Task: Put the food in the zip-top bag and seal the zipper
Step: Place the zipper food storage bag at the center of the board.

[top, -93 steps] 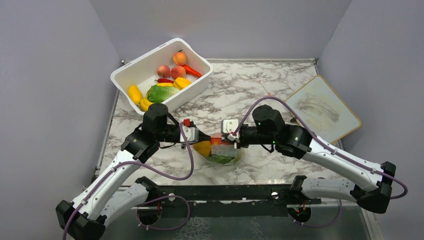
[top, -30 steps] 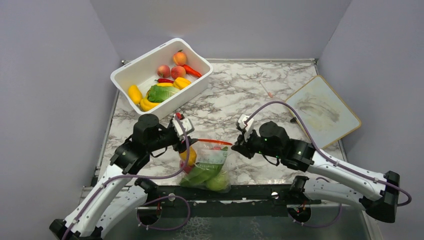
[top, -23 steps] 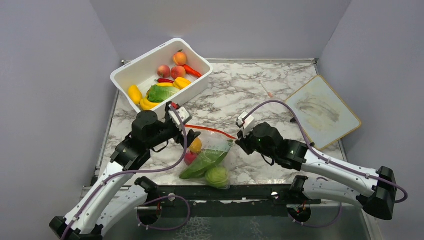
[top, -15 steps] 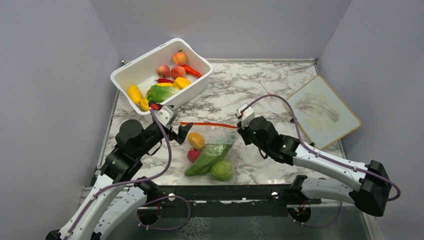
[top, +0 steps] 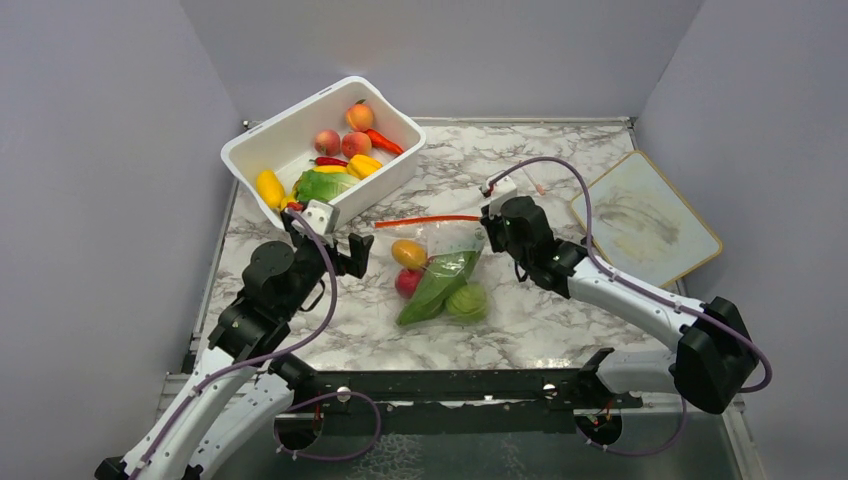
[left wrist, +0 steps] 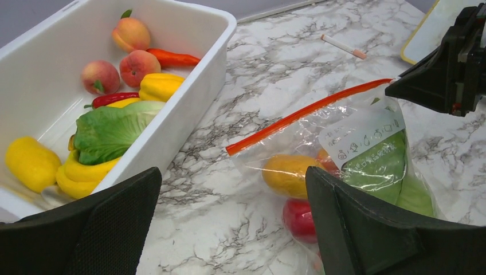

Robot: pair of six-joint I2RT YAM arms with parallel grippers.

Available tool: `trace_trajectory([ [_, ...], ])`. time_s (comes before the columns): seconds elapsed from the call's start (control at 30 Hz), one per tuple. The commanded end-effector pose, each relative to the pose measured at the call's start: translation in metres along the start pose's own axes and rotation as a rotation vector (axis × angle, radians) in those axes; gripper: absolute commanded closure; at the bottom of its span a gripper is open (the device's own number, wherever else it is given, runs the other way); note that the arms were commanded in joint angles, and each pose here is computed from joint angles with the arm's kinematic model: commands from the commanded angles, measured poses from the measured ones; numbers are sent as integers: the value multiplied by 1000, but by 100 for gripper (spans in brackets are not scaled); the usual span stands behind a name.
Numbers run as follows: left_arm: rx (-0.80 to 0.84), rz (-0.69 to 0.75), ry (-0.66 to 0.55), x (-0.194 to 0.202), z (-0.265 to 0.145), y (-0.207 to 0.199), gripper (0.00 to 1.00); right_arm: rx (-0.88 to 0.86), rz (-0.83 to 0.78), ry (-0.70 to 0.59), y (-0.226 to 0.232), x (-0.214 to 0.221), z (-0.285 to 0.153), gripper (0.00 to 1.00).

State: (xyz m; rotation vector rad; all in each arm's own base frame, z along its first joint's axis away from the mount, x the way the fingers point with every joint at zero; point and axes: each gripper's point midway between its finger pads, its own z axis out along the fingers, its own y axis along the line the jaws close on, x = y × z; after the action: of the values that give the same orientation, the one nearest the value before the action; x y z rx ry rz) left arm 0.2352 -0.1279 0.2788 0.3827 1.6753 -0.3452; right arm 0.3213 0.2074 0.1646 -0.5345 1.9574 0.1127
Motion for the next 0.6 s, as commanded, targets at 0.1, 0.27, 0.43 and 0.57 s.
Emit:
trace_trajectory([
  [0.1,-88,-96,24,3,2,11,1,77,50,-74,-18,-31,-1,81],
  [0.27,-99,-175,19,1,9,9,1,24,94,-127,-17,-57,-26,52],
  [0.43,-104,-215,6,-13,13,7,1,-34,145,-178,-15,-78,-54,14],
  [0.57,-61,-214,-30,-24,9,1,1,-99,212,-218,-10,-92,-80,9],
])
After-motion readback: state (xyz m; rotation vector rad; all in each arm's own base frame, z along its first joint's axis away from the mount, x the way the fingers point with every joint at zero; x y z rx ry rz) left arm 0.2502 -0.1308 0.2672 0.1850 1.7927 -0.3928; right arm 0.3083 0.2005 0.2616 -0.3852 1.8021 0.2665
